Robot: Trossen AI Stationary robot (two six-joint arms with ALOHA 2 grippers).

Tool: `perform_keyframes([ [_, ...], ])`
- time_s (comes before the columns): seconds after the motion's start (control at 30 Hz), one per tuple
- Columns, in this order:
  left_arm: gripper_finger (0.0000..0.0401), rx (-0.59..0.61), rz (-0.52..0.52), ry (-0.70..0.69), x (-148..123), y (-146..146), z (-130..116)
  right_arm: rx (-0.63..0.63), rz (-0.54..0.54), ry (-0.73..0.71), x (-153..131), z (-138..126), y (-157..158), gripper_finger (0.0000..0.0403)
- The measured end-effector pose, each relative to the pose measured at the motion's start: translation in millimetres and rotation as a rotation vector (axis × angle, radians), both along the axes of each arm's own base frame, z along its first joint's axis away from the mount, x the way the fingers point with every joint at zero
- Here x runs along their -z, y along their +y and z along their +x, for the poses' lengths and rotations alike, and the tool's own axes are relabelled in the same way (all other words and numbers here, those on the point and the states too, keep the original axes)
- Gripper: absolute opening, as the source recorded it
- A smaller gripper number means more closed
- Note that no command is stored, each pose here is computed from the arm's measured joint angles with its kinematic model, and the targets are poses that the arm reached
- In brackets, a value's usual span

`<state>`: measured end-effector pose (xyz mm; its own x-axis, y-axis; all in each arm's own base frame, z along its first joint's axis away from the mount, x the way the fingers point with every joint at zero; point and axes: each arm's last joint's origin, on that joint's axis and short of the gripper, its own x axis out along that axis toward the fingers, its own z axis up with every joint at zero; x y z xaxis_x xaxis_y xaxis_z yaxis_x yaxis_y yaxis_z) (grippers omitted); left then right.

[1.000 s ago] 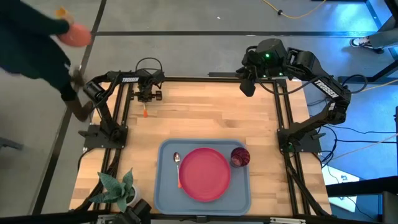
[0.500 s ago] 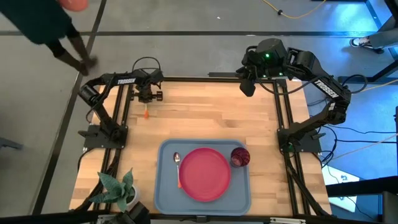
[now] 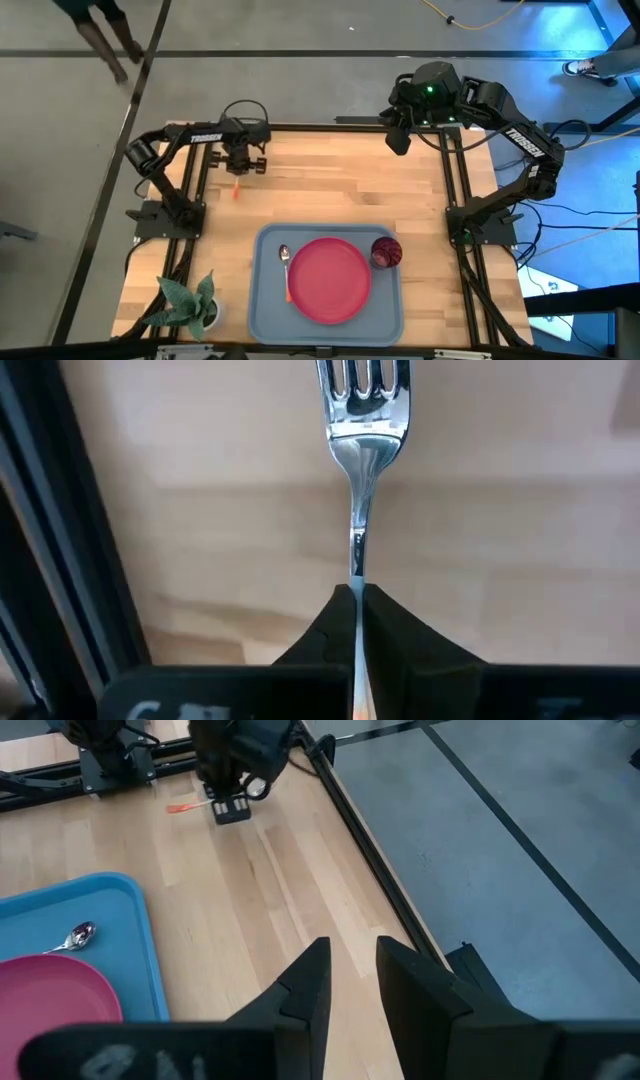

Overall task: Pick and place plate/cup/fork/spoon on tray
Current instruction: Put the orange fork on the blue serving tray to the left of the orange spoon

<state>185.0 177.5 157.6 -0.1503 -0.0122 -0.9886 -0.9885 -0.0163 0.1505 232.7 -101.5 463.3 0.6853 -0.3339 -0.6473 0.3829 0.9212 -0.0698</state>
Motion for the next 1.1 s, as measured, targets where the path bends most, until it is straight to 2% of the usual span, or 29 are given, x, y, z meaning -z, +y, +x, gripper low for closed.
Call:
perform_keyframes([
  [0.17,0.0,0.05,-0.036,0.036,-1,-21,11,0.0,0.0,0.0,0,0,0,0.009],
  [0.37,0.0,0.087,-0.025,0.045,-5,-46,26,0.0,0.0,0.001,0,0,0,0.009],
  [0.57,0.0,0.069,0.026,-0.019,-24,-75,34,0.0,0.0,0.0,0,0,0,0.009],
  [0.83,0.0,0.034,-0.018,-0.085,-48,-128,35,0.0,0.0,0.0,0,0,0,0.009],
  [1.1,0.0,0.052,-0.018,-0.14,-63,-180,54,0.003,0.005,-0.002,0,0,0,0.009],
])
